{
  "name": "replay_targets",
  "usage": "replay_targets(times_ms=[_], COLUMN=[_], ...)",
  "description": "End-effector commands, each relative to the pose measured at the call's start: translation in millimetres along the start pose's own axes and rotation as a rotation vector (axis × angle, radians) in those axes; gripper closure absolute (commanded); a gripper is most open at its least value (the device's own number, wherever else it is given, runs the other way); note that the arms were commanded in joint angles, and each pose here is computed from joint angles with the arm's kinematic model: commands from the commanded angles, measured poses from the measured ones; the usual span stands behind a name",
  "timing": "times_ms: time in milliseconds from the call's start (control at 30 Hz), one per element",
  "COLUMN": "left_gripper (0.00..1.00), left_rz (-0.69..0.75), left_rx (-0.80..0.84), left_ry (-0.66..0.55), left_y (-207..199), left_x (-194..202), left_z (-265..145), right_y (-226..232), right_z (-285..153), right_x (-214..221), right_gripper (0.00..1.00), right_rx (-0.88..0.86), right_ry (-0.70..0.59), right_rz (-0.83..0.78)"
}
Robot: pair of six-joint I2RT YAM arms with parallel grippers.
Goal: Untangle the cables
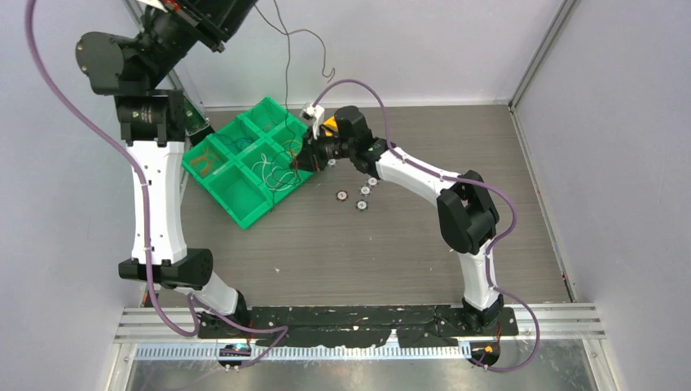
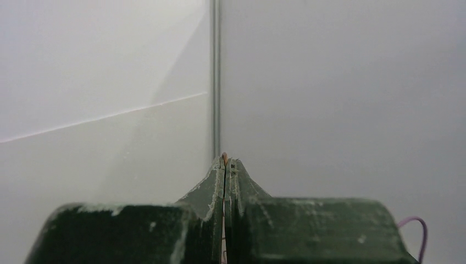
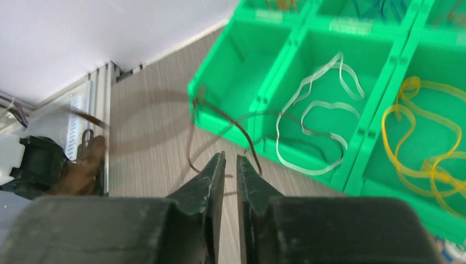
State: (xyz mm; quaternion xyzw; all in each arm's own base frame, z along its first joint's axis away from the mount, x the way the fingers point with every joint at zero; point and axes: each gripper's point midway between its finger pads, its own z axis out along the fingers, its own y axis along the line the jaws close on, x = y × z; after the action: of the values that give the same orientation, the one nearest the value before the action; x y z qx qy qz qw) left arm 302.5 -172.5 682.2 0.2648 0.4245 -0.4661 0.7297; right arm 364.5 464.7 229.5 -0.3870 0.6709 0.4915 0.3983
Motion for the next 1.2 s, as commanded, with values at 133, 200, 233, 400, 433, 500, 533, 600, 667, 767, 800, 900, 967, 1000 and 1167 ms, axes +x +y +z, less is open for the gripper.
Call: replay_targets(times_ms=[133, 200, 233, 400, 433, 500, 533, 600, 667, 767, 800, 900, 967, 1000, 1167], left_gripper=[1.00, 1.00, 1.00, 1.00, 1.00, 1.00, 1.00, 1.00, 1.00, 1.00, 1.00, 1.00, 1.00, 1.00, 1.00], left_rz=[0.217, 0.234, 0.238, 0.240, 0.237, 0.227, 0.216, 0.199, 0.170, 0.122, 0.100, 0.049, -0.016, -0.048, -0.117], left_rx=[-0.195, -0.232, -0.243, -0.239, -0.244, -0.251, -0.257, -0.280, -0.335, -0.441, -0.466, -0.456, -0.446, -0.441, -0.460], left_ry=[-0.174, -0.200, -0.210, -0.203, -0.198, -0.180, -0.162, -0.121, -0.066, 0.045, 0.082, 0.184, 0.241, 0.267, 0.353], left_y=[17.1, 22.4, 24.4, 27.1, 29.5, 32.3, 36.6, 44.8, 59.1, 85.3, 92.6, 99.0, 100.9, 101.4, 108.7], left_x=[-75.2, -83.5, -85.9, -83.4, -81.7, -76.7, -69.8, -54.9, -33.8, 5.7, 19.5, 53.9, 75.3, 85.2, 130.4], left_z=[-24.5, -29.7, -31.5, -31.3, -31.8, -33.2, -34.7, -41.5, -54.8, -87.9, -100.1, -129.9, -144.7, -151.1, -182.9], right_y=[-95.8, -106.7, -108.0, -104.6, -100.4, -102.4, -106.0, -108.8, -106.0, -104.7, -103.4, -103.5, -103.5, -103.9, -106.4], right_z=[-111.3, -150.2, -164.2, -227.4, -236.7, -255.7, -266.2, -278.5, -279.1, -273.6, -270.9, -267.0, -265.9, -265.0, -262.6], right_x=[118.1, 127.4, 124.8, 131.9, 129.7, 127.6, 124.5, 122.9, 118.2, 107.1, 105.4, 98.4, 95.6, 94.4, 94.6], right_gripper=[0.95, 0.95, 0.95, 0.95, 0.95, 0.94, 0.95, 0.95, 0.91, 0.80, 0.75, 0.64, 0.57, 0.56, 0.55], right_rx=[0.277, 0.328, 0.341, 0.367, 0.376, 0.402, 0.418, 0.436, 0.422, 0.417, 0.414, 0.418, 0.420, 0.417, 0.410], right_ry=[0.365, 0.413, 0.423, 0.518, 0.531, 0.550, 0.547, 0.548, 0.537, 0.492, 0.477, 0.442, 0.430, 0.425, 0.429], right_rz=[0.083, 0.120, 0.102, 0.079, 0.071, 0.044, 0.028, 0.030, 0.036, 0.068, 0.096, 0.124, 0.125, 0.124, 0.143])
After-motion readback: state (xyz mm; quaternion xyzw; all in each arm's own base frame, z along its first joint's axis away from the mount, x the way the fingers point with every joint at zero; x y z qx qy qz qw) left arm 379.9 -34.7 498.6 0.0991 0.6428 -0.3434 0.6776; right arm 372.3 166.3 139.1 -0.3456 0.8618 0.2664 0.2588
